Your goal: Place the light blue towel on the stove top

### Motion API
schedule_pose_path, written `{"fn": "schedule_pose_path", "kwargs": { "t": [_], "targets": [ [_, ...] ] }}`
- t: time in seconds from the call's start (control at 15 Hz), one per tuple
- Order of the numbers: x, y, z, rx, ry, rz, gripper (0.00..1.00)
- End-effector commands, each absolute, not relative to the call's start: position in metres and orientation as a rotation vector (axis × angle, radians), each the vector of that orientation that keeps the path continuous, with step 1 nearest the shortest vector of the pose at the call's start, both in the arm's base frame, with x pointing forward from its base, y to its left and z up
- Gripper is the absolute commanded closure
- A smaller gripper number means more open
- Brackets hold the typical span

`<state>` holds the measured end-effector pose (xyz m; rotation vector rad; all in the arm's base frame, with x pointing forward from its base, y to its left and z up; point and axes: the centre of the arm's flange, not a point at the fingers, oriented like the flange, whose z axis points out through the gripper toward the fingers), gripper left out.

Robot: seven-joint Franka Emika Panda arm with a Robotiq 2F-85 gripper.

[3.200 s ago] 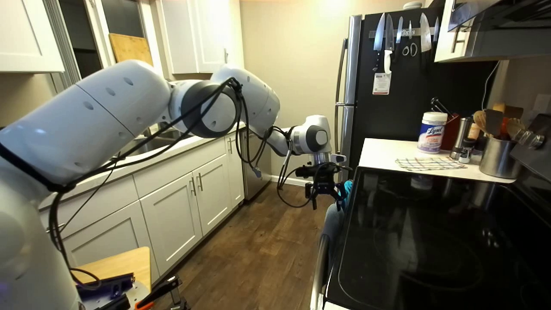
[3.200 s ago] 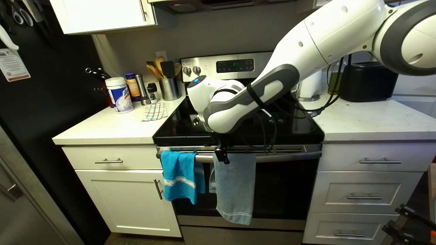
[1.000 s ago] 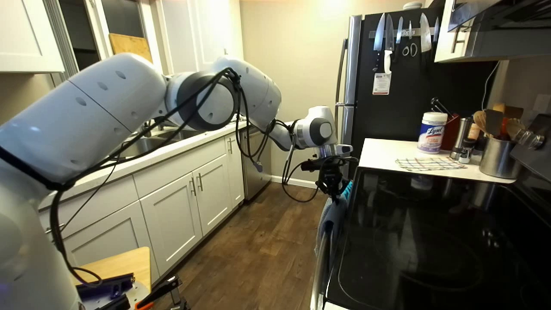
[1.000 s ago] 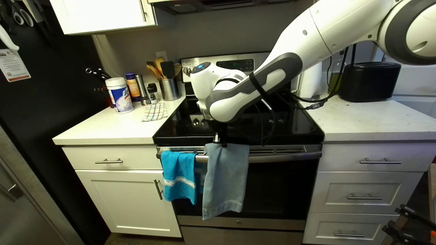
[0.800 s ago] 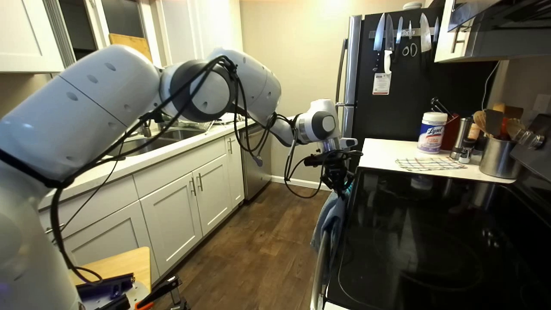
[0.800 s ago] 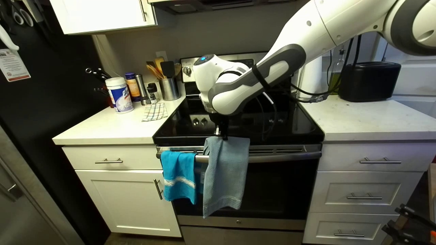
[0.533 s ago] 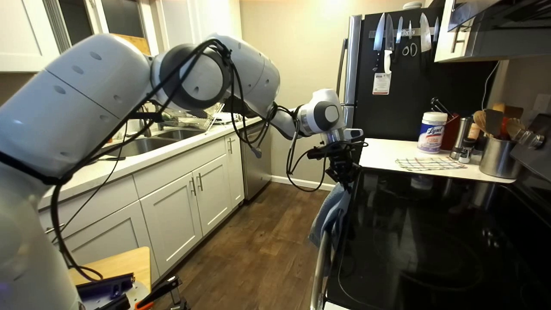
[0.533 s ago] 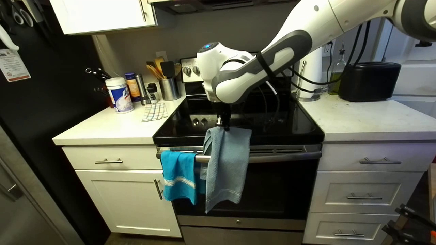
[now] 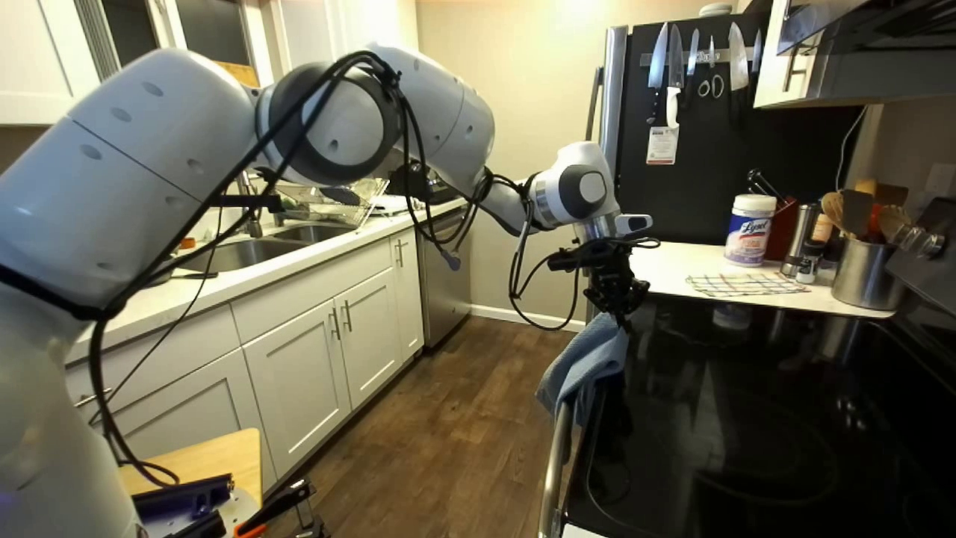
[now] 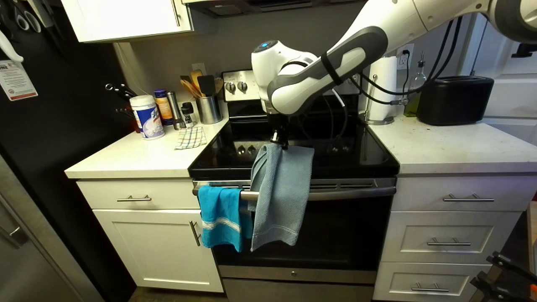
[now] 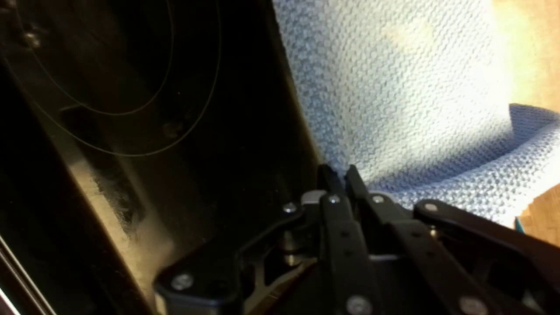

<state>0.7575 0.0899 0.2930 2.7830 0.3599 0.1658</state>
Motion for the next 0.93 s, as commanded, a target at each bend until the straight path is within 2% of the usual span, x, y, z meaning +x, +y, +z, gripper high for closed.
{"fn": "schedule_pose_path", "kwargs": {
  "t": [0.0, 0.87],
  "targets": [
    [0.779, 0.052, 0.299, 2.820, 0.304, 0.188, 0.99],
    [0.824, -0.106, 0.330, 2.840, 0.153, 0.260, 0.99]
  ]
}}
